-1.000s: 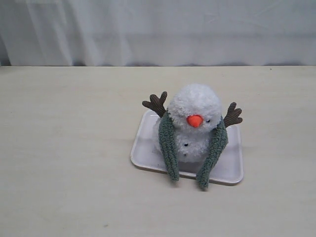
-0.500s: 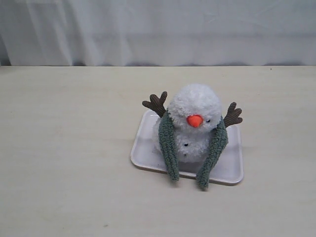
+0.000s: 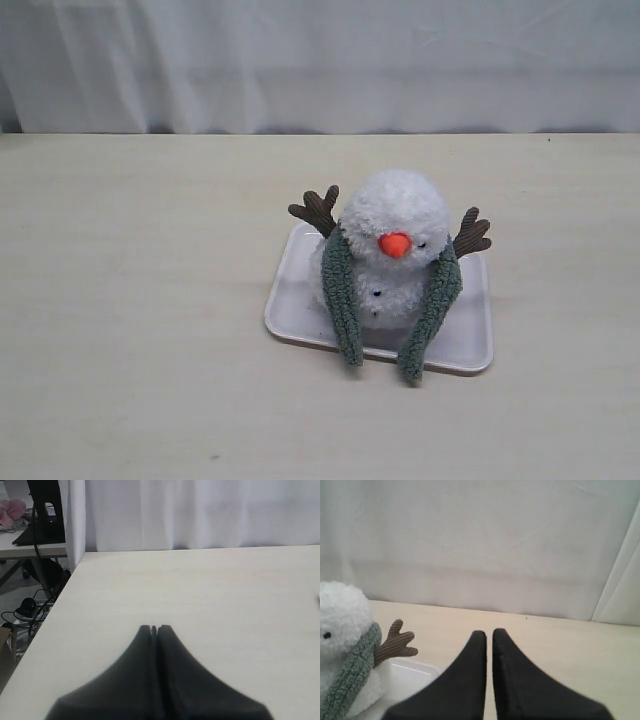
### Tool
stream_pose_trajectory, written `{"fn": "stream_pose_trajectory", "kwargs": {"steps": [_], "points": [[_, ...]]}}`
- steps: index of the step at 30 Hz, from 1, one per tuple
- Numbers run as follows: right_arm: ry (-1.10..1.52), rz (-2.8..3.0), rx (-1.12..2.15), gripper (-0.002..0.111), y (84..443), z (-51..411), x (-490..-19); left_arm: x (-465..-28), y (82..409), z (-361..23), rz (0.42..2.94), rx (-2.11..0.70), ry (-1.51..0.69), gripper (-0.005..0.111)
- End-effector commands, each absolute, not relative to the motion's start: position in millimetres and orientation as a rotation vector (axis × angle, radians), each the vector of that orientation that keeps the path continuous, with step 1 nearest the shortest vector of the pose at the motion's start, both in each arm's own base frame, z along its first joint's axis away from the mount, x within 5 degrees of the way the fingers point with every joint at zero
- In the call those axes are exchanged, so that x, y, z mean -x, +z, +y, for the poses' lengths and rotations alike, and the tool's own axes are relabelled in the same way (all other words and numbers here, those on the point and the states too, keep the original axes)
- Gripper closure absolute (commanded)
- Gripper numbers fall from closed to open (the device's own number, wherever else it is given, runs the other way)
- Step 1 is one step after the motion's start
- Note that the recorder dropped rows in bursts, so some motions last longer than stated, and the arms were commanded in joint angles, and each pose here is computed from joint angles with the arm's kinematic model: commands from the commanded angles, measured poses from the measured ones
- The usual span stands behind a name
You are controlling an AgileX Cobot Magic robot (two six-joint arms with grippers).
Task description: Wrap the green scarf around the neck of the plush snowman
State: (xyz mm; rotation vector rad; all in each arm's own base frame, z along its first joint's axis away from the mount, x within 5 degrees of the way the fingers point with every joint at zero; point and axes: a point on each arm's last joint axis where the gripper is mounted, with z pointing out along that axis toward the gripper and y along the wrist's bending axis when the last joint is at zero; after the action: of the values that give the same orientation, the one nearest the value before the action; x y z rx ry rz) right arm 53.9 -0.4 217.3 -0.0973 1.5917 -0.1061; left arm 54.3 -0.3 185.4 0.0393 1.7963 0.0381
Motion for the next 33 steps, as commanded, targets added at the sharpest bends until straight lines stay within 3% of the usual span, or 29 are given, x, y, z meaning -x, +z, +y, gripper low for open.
{"fn": "stream_pose_trajectory", "kwargs": {"steps": [1, 33], "points": [[-0.106, 1.599, 0.089, 0.104, 203, -1, -56, -54, 186, 0, 1.789, -0.034, 0.038, 0.107], [-0.078, 1.828, 0.041, 0.104, 182, -2, -53, -54, 186, 0, 1.789, -0.034, 0.038, 0.107]]}}
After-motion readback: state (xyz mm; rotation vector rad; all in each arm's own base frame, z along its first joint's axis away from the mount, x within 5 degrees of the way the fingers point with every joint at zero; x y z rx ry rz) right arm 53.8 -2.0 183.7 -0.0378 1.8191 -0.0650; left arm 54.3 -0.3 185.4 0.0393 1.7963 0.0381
